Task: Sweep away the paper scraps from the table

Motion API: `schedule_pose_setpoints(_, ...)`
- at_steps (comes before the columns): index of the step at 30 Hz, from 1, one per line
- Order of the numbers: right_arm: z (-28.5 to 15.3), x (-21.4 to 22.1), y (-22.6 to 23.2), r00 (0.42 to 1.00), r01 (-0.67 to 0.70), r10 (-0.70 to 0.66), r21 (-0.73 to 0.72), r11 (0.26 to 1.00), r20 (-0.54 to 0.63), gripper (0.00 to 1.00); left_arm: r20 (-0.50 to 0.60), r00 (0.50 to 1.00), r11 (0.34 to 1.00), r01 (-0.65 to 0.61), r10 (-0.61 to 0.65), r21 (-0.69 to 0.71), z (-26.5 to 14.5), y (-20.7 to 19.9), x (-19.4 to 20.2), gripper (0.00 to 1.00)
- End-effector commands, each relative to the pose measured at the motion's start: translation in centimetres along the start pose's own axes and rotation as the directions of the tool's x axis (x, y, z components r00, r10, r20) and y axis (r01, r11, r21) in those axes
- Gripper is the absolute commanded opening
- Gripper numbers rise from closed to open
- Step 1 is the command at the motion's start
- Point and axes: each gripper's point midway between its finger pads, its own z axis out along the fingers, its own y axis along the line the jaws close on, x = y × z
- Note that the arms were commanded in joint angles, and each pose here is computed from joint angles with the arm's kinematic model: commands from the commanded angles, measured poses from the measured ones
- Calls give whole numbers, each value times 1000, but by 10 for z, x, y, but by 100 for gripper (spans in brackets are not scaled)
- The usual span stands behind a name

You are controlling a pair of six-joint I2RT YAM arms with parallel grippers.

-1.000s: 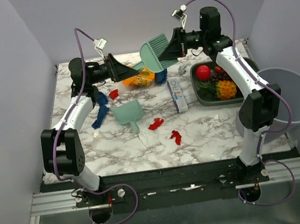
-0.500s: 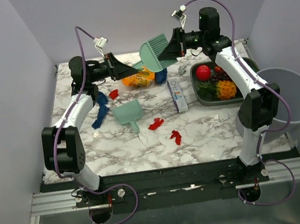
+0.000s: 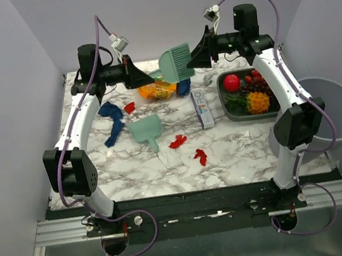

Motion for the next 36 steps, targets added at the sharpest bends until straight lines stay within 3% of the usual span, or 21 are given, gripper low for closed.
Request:
schedule_pose_setpoints(1, -24, -9, 10, 950, 309, -303, 88, 947, -74, 76, -345, 904, 954, -292, 254, -62, -28, 17, 68, 0)
schedule_pose_setpoints(2, -26, -9, 8, 944, 326, -319, 98, 940, -84, 76, -410, 888, 966, -254, 209, -58, -35, 11, 81, 0)
schedule_pose_setpoints(4, -28, -1, 9, 919, 387, -376, 92, 917, -120, 76, -485, 836, 945, -322, 255, -58, -44, 16, 91, 0)
schedule_pose_setpoints(9, -16, 24, 17, 839, 520, -499, 50, 853, -215, 77, -564, 760, 913, -406, 322, -27, -52, 6, 105, 0)
schedule_pose_setpoints(12, -3, 38, 25, 828, 529, -514, 5, 849, -225, 79, -589, 731, 907, -420, 344, 8, -48, -2, 108, 0)
schedule_pose_setpoints(21, 25, 81, 42, 814, 490, -512, -148, 859, -274, 80, -571, 704, 869, -493, 424, 37, -29, -12, 96, 0)
schedule_pose_setpoints(30, 30, 106, 46, 836, 406, -451, -200, 892, -313, 74, -499, 736, 848, -530, 457, -5, -19, -21, 70, 0)
schedule_pose_setpoints(36, 35, 109, 41, 853, 371, -415, -190, 909, -317, 63, -468, 751, 851, -526, 465, 1, -13, -25, 61, 0)
